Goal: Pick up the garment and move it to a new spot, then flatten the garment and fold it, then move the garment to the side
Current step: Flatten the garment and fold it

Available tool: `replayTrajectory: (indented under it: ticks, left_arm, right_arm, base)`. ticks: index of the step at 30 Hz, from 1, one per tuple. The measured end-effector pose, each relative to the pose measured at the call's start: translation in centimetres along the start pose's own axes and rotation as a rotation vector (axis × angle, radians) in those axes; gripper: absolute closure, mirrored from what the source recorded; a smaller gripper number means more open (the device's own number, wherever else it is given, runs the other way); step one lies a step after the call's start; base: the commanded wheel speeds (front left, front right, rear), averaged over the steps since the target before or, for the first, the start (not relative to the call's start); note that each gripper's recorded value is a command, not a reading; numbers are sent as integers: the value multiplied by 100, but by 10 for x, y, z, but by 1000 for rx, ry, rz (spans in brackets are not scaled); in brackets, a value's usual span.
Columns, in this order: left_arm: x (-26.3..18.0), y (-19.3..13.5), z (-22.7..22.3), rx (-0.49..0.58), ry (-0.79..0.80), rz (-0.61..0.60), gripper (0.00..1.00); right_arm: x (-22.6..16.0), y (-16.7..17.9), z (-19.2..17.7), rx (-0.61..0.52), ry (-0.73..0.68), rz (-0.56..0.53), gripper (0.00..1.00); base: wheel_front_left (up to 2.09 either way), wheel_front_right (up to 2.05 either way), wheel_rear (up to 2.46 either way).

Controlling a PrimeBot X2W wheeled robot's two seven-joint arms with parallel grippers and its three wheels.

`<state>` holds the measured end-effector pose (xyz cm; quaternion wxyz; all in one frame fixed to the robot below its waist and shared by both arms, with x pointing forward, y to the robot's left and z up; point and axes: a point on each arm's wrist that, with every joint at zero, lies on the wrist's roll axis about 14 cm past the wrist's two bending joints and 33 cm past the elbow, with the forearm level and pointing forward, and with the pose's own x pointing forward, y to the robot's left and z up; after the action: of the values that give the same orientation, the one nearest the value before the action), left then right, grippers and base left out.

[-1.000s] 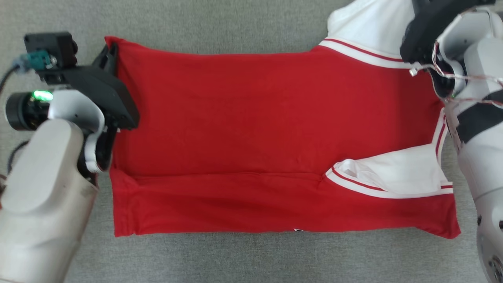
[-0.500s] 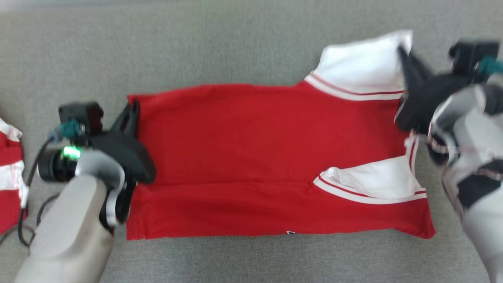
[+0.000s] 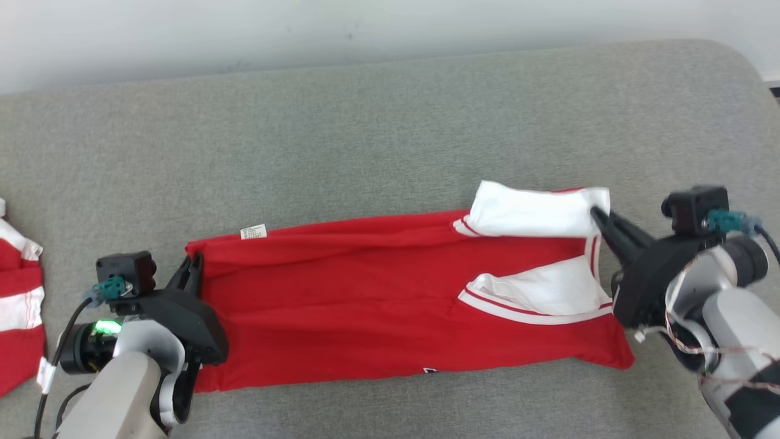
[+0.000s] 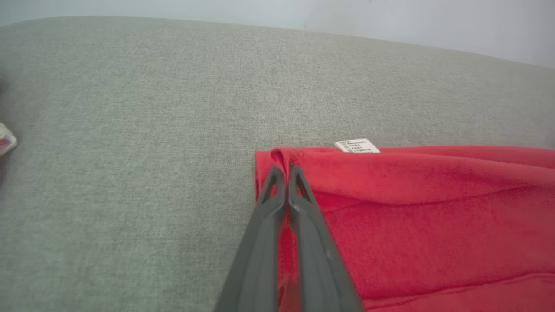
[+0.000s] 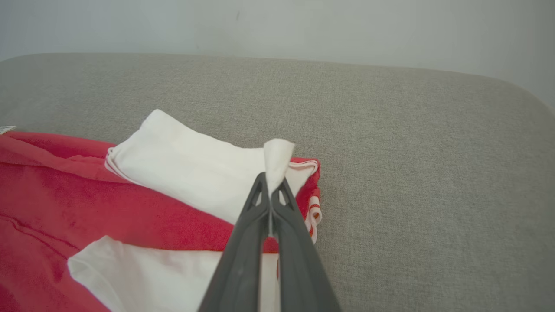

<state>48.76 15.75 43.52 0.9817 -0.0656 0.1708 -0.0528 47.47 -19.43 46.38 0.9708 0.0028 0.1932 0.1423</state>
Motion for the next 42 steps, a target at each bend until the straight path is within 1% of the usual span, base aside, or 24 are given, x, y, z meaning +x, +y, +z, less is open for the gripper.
replayTrajectory:
  ticks: [6, 7, 8, 9, 14, 15, 16, 17, 18, 25, 28, 29, 30, 32, 36, 42]
  left_arm:
    - [-3, -4, -4, -3, 0, -3, 100]
    - [-4, -4, -4, -3, -1, -3, 92]
    - [-4, -3, -5, -5, -1, -1, 64]
    - [-5, -2, -4, -5, -4, 1, 0]
    - [-9, -1, -2, -13, -40, 12, 0]
    - [-11, -1, -2, -16, -49, 15, 0]
    - [-14, -1, -2, -21, -60, 17, 0]
    - [-16, -1, -2, -27, -70, 21, 0]
    - [-19, 0, -2, -39, -83, 26, 0]
    - [-50, 2, 17, -129, -230, 27, 0]
    - [-70, 1, 41, -136, -336, 23, 0]
    - [-85, 3, 40, -142, -365, 28, 0]
    - [-92, 5, 39, -132, -376, 39, 0]
    - [-105, 8, 42, -146, -409, 54, 0]
    - [-127, 9, 42, -146, -454, 70, 0]
    - [-144, 13, 33, -128, -460, 82, 0]
  right_arm:
    - [-22, 7, -19, -18, 64, 18, 100]
    - [-24, 9, -20, -23, 67, 21, 100]
    - [-26, 10, -21, -25, 71, 22, 100]
    - [-28, 11, -23, -32, 80, 22, 100]
    - [-39, 19, -38, -40, 116, 28, 100]
    - [-41, 19, -39, -38, 116, 25, 98]
    - [-44, 19, -42, -38, 124, 18, 82]
    - [-47, 18, -45, -43, 134, 11, 36]
    - [-50, 17, -48, -44, 137, 5, 0]
    - [-70, 23, -48, 14, 91, -23, 0]
    - [-78, 26, -41, 56, 55, -33, 0]
    - [-81, 29, -34, 94, 29, -33, 0]
    - [-82, 31, -31, 114, 20, -30, 0]
    - [-84, 32, -26, 170, -1, -37, 0]
    - [-88, 17, -19, 239, -27, -91, 0]
    - [-75, 6, -20, 318, -20, -130, 0]
  base:
    - [0, 0, 0]
    - [0, 0, 0]
    - [0, 0, 0]
    - [0, 0, 0]
    - [0, 0, 0]
    - [0, 0, 0]
    - [0, 0, 0]
    - [0, 0, 0]
    - [0, 0, 0]
    - [0, 0, 0]
    - [0, 0, 0]
    - [0, 0, 0]
    - [0, 0, 0]
    - [0, 0, 0]
    - [0, 0, 0]
    - [0, 0, 0]
